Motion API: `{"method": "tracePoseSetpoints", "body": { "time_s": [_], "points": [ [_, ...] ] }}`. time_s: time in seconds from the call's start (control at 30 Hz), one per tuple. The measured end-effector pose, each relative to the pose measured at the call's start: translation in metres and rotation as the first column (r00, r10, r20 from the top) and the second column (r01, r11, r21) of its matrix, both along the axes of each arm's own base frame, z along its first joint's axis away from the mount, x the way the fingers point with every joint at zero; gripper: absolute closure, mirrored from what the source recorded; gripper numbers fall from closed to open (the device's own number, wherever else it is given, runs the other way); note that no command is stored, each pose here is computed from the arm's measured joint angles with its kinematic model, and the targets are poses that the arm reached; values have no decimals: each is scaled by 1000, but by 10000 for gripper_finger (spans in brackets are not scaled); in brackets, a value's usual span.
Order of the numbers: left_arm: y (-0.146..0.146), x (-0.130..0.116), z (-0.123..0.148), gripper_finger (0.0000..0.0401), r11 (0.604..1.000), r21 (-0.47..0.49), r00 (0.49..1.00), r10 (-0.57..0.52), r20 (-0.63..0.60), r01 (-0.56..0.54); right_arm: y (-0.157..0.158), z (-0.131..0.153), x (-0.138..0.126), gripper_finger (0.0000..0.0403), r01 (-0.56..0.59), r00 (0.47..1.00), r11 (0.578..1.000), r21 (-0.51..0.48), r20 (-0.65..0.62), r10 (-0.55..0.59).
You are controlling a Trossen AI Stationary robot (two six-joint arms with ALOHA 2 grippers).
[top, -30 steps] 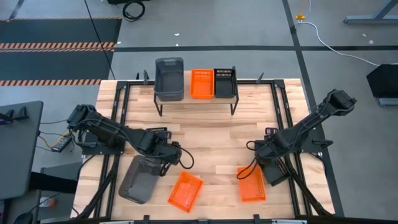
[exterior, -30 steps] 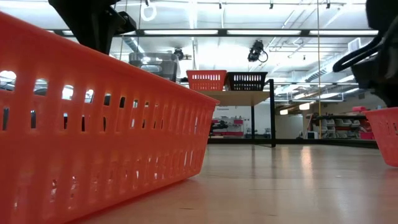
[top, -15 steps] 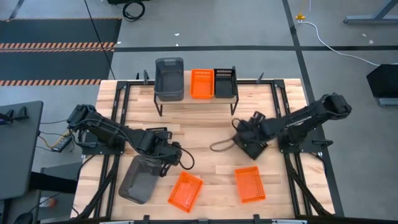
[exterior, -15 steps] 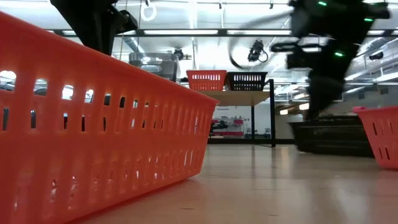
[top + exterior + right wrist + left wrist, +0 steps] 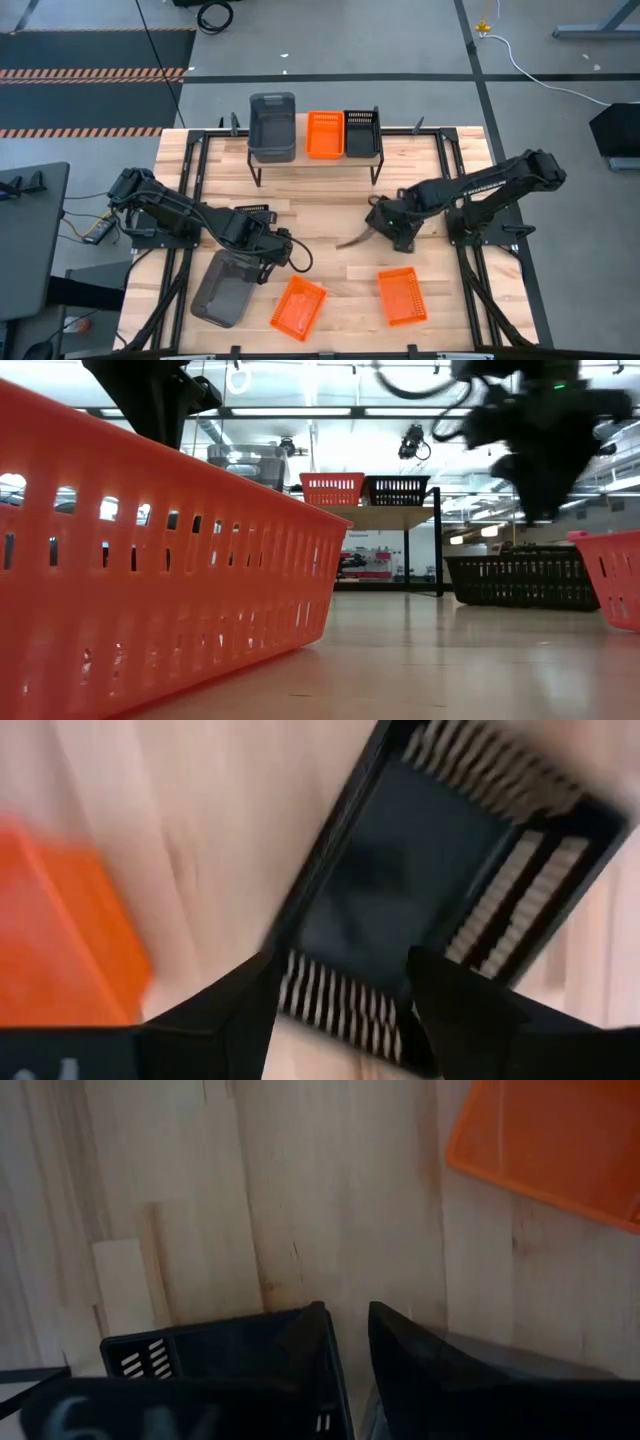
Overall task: Stack baskets on shelf by color
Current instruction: Stack the right black basket on top of the black basket on the shelf
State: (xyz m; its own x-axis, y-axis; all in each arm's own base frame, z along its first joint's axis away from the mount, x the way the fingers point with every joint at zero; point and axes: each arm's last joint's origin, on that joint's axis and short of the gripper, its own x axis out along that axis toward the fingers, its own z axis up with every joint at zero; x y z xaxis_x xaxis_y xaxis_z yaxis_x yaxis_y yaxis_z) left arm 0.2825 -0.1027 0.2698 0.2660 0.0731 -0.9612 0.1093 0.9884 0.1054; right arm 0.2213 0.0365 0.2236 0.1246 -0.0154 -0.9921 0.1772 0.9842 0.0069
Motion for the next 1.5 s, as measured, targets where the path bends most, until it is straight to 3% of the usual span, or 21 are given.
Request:
{"method": "tracePoseSetpoints", "body": {
  "time_s": [0.17,0.3,0.5,0.63,0.73,0.9,1.1,1.3,1.5],
  "points": [
    [-1,1,0,316,1000,-7,1000,2,15,-2,19,-9,-18,174,-111,971,992,-61,-220,95],
    [-3,1,1,320,1000,-10,1000,-9,25,9,30,-21,-21,174,-205,942,975,-89,-290,171],
    [-7,0,1,315,1000,-9,999,-21,25,22,39,-42,-20,174,-324,904,941,-95,-323,279],
    [-7,0,1,313,1000,-10,999,-20,25,20,41,-50,-13,174,-340,911,932,-128,-290,292],
    [-7,0,1,315,1000,-10,999,-20,26,21,44,-55,-7,182,-333,918,938,-98,-261,299],
    [-7,0,1,320,1000,-9,999,-21,26,21,49,-59,-3,243,-327,923,944,-38,-228,310],
    [-7,0,1,317,1000,1,999,-20,32,19,51,-58,-1,378,-319,929,948,-14,-203,310],
    [-7,0,1,322,1000,5,999,-22,33,22,53,-47,7,372,-343,928,939,-25,-168,334],
    [-7,0,1,319,1000,5,999,-23,33,23,59,2,26,390,-374,924,925,-73,-115,365]
  ]
}}
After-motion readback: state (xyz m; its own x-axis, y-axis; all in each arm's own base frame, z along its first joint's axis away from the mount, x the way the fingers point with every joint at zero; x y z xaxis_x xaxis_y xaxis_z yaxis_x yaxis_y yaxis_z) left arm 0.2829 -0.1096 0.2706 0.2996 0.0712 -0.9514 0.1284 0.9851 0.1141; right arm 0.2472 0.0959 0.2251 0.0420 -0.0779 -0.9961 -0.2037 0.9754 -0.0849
